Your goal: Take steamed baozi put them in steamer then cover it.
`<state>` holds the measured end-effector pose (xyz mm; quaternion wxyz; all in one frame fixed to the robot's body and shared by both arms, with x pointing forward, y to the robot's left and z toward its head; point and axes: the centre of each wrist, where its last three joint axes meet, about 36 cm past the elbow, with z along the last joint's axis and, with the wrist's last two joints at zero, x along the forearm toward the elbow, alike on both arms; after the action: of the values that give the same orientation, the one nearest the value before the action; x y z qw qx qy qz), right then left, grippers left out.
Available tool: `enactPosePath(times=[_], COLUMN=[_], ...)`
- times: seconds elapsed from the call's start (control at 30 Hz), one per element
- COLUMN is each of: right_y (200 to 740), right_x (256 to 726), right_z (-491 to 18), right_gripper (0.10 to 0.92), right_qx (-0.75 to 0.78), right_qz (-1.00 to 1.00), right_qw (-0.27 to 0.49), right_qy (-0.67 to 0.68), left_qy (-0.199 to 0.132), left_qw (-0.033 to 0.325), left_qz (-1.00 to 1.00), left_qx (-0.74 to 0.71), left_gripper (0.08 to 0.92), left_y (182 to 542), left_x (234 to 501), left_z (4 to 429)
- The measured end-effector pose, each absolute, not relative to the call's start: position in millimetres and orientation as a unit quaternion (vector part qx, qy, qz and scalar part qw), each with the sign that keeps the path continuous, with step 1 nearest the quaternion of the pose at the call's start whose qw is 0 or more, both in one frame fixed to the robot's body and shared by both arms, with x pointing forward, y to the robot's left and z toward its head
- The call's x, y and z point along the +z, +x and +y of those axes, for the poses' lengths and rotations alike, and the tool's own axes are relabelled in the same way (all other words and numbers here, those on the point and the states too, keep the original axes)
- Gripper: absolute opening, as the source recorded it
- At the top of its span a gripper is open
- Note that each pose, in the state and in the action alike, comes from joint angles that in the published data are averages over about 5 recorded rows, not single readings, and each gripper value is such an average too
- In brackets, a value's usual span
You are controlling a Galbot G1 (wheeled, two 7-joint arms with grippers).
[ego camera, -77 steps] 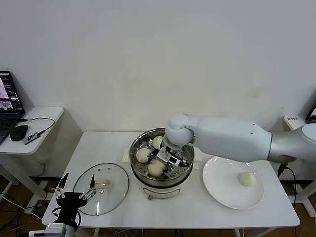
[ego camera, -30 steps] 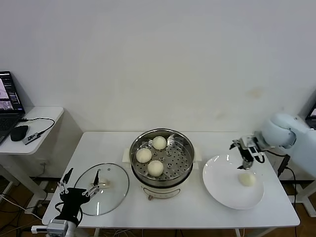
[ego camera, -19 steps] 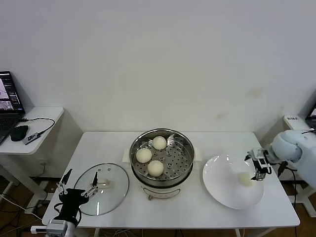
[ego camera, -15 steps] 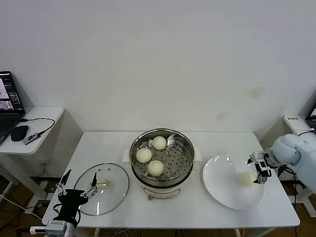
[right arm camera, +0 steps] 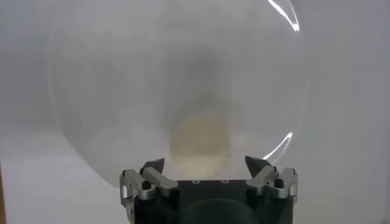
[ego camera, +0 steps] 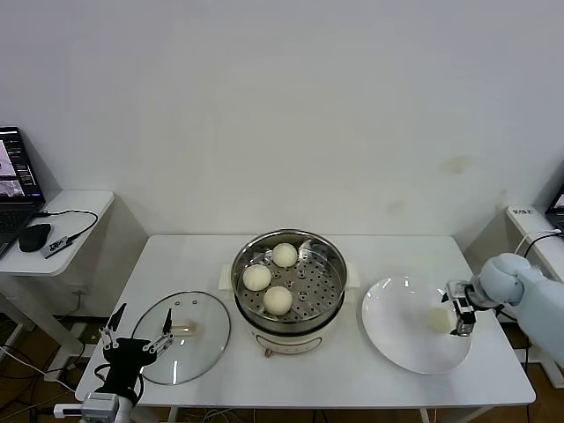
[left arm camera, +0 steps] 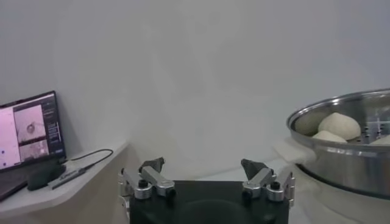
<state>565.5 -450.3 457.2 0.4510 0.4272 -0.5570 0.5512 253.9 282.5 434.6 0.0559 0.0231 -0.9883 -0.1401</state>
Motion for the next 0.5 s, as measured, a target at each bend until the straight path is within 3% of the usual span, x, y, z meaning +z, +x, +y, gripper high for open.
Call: enactPosePath(times=[0.5], right_y=[571.4], right_x=[452.5], right_z=[-446.6], right_gripper=[0.635], right_qx=[0.549], right_qz=[-0.558], right_qw=[0.454], right_qy=[0.427], left_qy=[0.023], left_qw=[0.054], left_qz=[-0.989], left_qx=[-0.138], left_gripper=[0.823], left_y=[254.6], left_x=[435.0], left_z=[281.2])
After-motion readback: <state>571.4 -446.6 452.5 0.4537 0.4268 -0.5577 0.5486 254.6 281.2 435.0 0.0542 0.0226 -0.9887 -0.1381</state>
